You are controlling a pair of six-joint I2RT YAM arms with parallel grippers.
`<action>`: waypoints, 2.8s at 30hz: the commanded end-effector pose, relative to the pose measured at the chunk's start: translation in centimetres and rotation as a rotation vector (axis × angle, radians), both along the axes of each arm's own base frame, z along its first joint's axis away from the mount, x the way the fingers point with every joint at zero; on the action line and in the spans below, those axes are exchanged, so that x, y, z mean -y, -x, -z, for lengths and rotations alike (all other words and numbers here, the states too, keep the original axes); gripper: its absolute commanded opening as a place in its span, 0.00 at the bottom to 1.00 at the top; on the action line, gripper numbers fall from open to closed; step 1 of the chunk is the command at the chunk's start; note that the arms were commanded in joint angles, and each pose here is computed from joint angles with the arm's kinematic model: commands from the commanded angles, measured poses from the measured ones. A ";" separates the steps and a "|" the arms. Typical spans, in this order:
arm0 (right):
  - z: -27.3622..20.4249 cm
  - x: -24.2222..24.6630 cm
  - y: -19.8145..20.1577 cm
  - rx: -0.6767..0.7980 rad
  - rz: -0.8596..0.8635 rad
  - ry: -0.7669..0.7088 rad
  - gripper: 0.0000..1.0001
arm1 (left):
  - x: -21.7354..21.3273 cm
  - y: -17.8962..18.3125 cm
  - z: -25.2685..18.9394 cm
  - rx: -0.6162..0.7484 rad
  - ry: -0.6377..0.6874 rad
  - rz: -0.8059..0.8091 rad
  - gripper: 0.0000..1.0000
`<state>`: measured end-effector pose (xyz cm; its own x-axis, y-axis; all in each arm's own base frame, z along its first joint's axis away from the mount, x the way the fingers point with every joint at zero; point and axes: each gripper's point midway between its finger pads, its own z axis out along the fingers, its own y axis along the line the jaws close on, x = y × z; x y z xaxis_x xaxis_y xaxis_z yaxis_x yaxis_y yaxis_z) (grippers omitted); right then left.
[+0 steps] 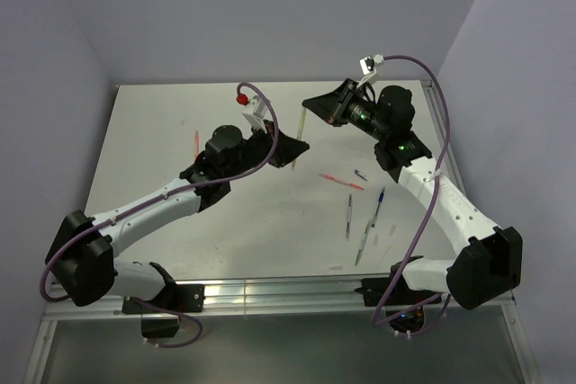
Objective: Insert the pens into the pen caps
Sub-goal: Insert the pen cap onto the pen, then press the pen cap onto the pen.
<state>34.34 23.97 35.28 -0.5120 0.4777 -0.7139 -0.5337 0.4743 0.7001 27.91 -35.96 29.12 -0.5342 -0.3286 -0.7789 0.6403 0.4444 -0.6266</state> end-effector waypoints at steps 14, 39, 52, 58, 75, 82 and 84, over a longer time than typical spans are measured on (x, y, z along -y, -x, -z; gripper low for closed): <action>-0.7 -3.3 2.7 0.042 -0.112 0.014 0.00 | -2.0 -1.8 -6.5 0.113 0.132 -0.070 0.00; 1.4 -7.5 7.0 0.060 -0.225 0.214 0.00 | -5.1 -4.3 -10.7 0.280 0.046 -0.276 0.00; 4.0 -6.9 6.5 0.009 -0.135 0.348 0.00 | -6.0 -5.6 -12.1 0.313 0.028 -0.359 0.00; 4.6 -6.5 5.9 -0.009 -0.091 0.395 0.00 | -5.4 -5.6 -11.2 0.293 0.003 -0.330 0.00; 2.3 -6.2 4.2 0.023 -0.015 0.390 0.00 | -4.8 -5.0 -7.9 0.233 -0.063 -0.278 0.00; 3.1 -6.1 3.9 -0.029 -0.003 0.418 0.00 | -6.0 -6.5 -7.6 0.194 -0.099 -0.381 0.00; 3.0 -5.9 3.6 -0.045 0.021 0.428 0.00 | -6.5 -8.0 -7.7 0.173 -0.128 -0.457 0.00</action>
